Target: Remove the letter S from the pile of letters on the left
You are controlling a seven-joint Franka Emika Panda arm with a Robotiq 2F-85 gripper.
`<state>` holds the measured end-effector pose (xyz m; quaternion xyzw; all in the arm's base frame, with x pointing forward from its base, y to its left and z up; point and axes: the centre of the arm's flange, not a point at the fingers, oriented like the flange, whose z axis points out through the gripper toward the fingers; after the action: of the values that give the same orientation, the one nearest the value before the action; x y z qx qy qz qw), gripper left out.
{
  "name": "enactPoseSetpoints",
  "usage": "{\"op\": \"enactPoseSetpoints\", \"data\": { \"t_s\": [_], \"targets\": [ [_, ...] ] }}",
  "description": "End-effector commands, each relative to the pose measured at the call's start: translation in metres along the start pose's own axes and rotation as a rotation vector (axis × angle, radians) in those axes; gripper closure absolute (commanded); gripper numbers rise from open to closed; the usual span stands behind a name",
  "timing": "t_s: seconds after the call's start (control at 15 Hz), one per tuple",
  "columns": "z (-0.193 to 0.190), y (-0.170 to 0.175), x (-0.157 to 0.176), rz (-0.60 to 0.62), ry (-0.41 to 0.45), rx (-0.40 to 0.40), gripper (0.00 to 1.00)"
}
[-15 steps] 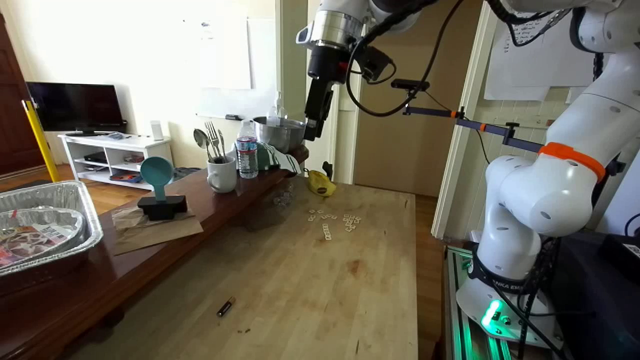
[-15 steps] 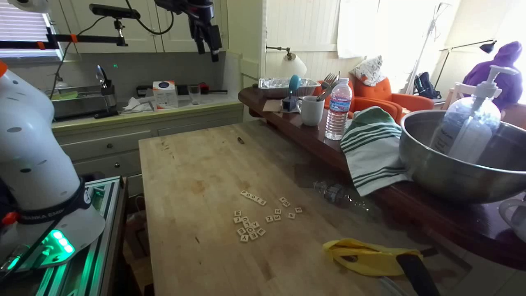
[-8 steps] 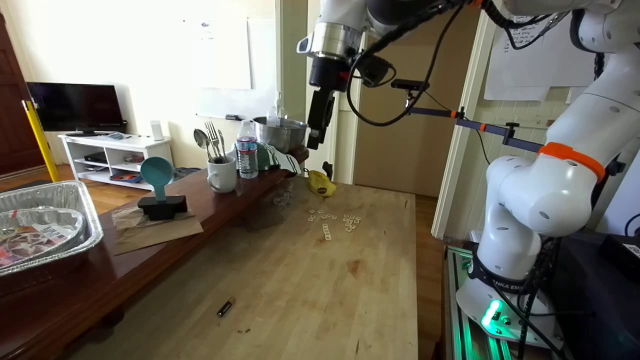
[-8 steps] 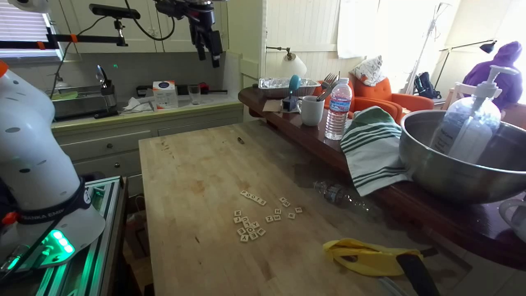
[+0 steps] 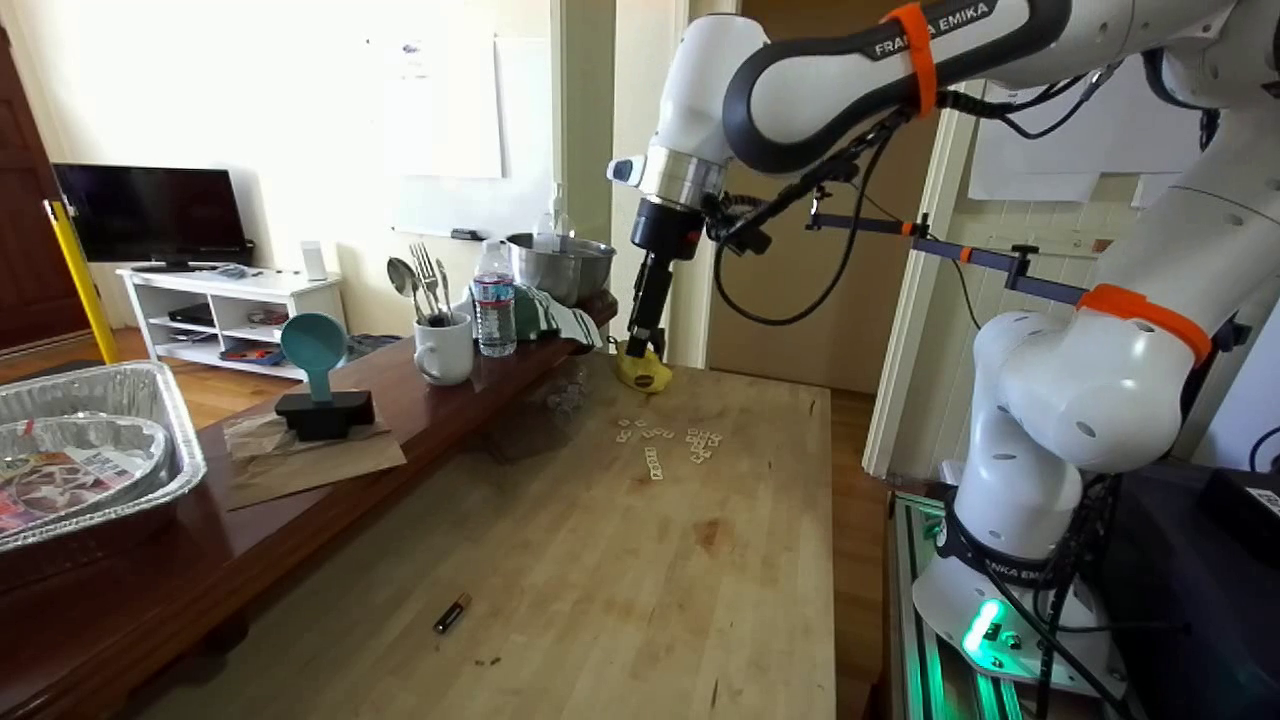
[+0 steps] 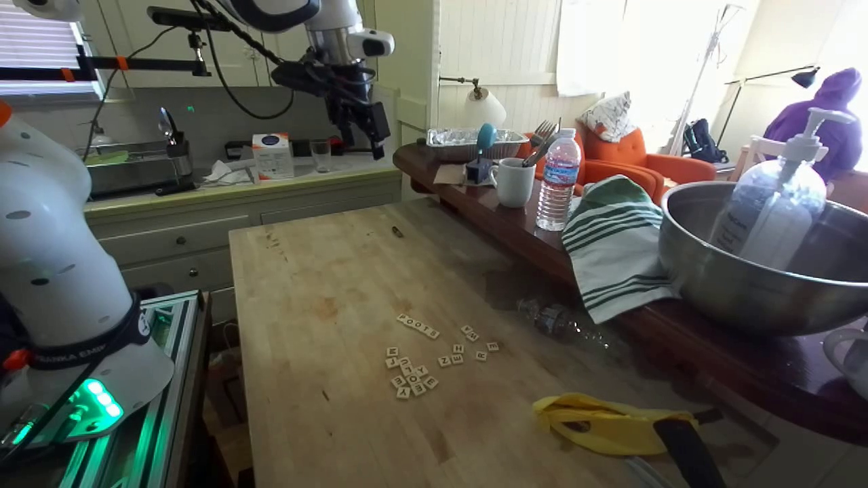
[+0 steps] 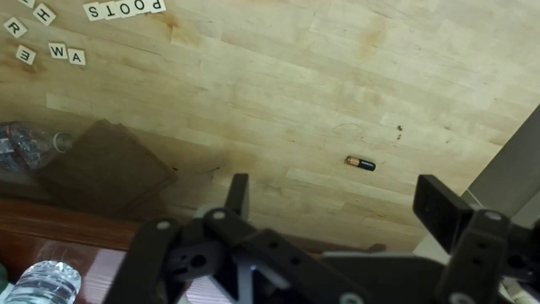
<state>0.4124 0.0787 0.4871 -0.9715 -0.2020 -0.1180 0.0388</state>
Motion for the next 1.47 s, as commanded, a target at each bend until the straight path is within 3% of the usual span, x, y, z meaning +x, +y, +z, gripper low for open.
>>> {"op": "enactPoseSetpoints", "data": {
  "t_s": [0.0,0.4,0.47,0.87,1.27,1.33,1.4],
  "targets": [
    [0.028,0.032,-0.038,-0.039,0.029,0.009,0.0],
    [0.056,0.081,-0.072,0.003,-0.001,-0.001,0.0],
    [0.049,0.073,-0.061,-0.003,-0.01,0.015,0.0],
    [0.054,0.075,-0.069,-0.013,-0.024,0.001,0.0],
    [0.097,0.095,-0.073,-0.064,-0.09,-0.021,0.0],
    [0.104,0.1,-0.073,-0.066,-0.092,-0.013,0.25],
    [0.11,0.105,-0.072,-0.065,-0.09,-0.013,0.27]
  ]
}}
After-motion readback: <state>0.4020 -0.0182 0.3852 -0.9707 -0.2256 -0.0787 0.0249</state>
